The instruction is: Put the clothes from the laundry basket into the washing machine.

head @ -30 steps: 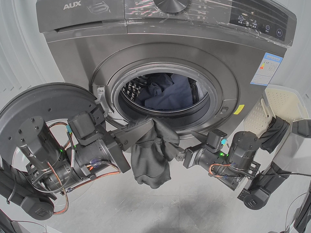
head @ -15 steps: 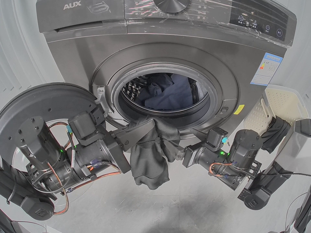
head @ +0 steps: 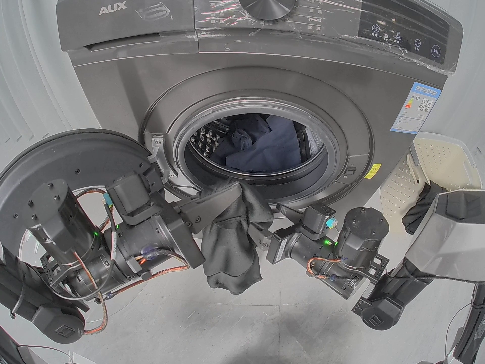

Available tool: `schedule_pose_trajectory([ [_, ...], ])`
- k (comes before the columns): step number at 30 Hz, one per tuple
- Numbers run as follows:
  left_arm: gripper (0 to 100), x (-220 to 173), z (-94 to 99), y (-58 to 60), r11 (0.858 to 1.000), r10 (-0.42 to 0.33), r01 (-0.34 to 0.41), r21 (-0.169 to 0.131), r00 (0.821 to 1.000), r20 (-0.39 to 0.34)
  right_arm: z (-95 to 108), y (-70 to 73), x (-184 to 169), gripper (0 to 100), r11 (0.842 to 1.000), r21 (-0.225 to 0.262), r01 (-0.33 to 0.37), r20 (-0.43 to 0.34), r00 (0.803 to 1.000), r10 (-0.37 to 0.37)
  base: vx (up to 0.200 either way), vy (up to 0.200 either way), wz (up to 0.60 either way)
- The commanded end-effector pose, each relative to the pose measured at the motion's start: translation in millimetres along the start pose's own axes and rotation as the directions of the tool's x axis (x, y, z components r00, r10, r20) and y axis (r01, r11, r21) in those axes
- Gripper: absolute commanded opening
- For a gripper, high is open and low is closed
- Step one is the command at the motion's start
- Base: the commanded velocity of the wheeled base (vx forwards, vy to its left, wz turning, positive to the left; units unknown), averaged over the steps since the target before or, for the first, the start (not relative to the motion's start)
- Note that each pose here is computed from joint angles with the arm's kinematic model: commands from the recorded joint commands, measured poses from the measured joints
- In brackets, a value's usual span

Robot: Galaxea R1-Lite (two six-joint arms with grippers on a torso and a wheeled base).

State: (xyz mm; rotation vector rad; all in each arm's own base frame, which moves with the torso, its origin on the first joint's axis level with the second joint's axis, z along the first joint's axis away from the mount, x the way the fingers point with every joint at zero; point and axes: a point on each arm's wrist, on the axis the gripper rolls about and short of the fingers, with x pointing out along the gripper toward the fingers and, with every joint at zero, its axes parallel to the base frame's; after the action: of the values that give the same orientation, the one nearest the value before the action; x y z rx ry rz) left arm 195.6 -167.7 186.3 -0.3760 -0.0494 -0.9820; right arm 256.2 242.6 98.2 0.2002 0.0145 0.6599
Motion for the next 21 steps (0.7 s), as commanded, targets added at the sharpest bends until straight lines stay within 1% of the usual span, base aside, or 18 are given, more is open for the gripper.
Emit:
schedule_pose_trajectory([
  [1,0,0.1,-0.3,0.1,1.000,0.000,0.000,-0.001,1.000,-0.001,0.8,-0.5,2.5,0,1.000,0.001,-0.001,0.019,1.000,0.001,0.000,0.000,0.00],
  [4,0,0.7,-2.5,1.5,1.000,0.004,-0.004,-0.003,1.000,-0.009,7.4,-2.4,-2.1,0,1.000,0.000,0.002,0.033,0.999,-0.002,0.000,0.000,0.00],
  [8,0,1.1,-3.8,3.5,1.000,0.013,-0.013,-0.003,1.000,-0.014,28.4,-3.2,-18.8,0,1.000,0.003,0.002,0.069,0.998,-0.002,0.000,0.000,0.00],
  [11,0,1.7,-4.8,4.1,1.000,0.016,-0.016,-0.006,1.000,-0.019,46.3,-3.3,-33.1,0,1.000,0.005,-0.012,0.102,0.995,0.012,0.000,0.000,0.00],
  [12,0,1.8,-5.4,4.4,1.000,0.021,-0.021,-0.007,1.000,-0.022,50.6,-2.7,-37.0,0,1.000,0.006,-0.017,0.111,0.994,0.016,0.000,0.000,0.00],
  [13,0,1.8,-5.4,4.4,1.000,0.021,-0.021,-0.007,1.000,-0.022,50.6,-2.7,-37.0,0,1.000,0.006,-0.017,0.111,0.994,0.016,0.000,0.000,0.00],
  [14,0,3.1,-7.4,5.6,1.000,0.024,-0.024,-0.008,0.999,-0.027,61.0,-0.9,-44.9,0,1.000,0.010,-0.025,0.134,0.991,0.024,0.000,0.000,0.00],
  [15,0,3.3,-7.8,5.8,1.000,0.025,-0.025,-0.009,0.999,-0.028,62.1,-0.7,-45.8,0,1.000,0.012,-0.027,0.137,0.990,0.026,0.000,0.000,0.00],
  [16,0,4.5,-9.4,5.5,1.000,0.024,-0.025,-0.010,0.999,-0.031,68.2,1.9,-52.7,0,0.999,0.016,-0.046,0.149,0.988,0.043,0.000,0.000,0.00],
  [19,0,4.7,-12.4,5.4,1.000,0.025,-0.026,-0.005,0.999,-0.039,73.3,4.9,-64.4,0,0.997,0.016,-0.072,0.152,0.986,0.068,0.000,0.000,0.00],
  [21,0,4.5,-13.3,2.6,1.000,0.016,-0.016,-0.008,0.999,-0.043,69.7,5.3,-73.9,0,0.996,0.013,-0.086,0.124,0.989,0.084,0.000,0.000,0.00],
])
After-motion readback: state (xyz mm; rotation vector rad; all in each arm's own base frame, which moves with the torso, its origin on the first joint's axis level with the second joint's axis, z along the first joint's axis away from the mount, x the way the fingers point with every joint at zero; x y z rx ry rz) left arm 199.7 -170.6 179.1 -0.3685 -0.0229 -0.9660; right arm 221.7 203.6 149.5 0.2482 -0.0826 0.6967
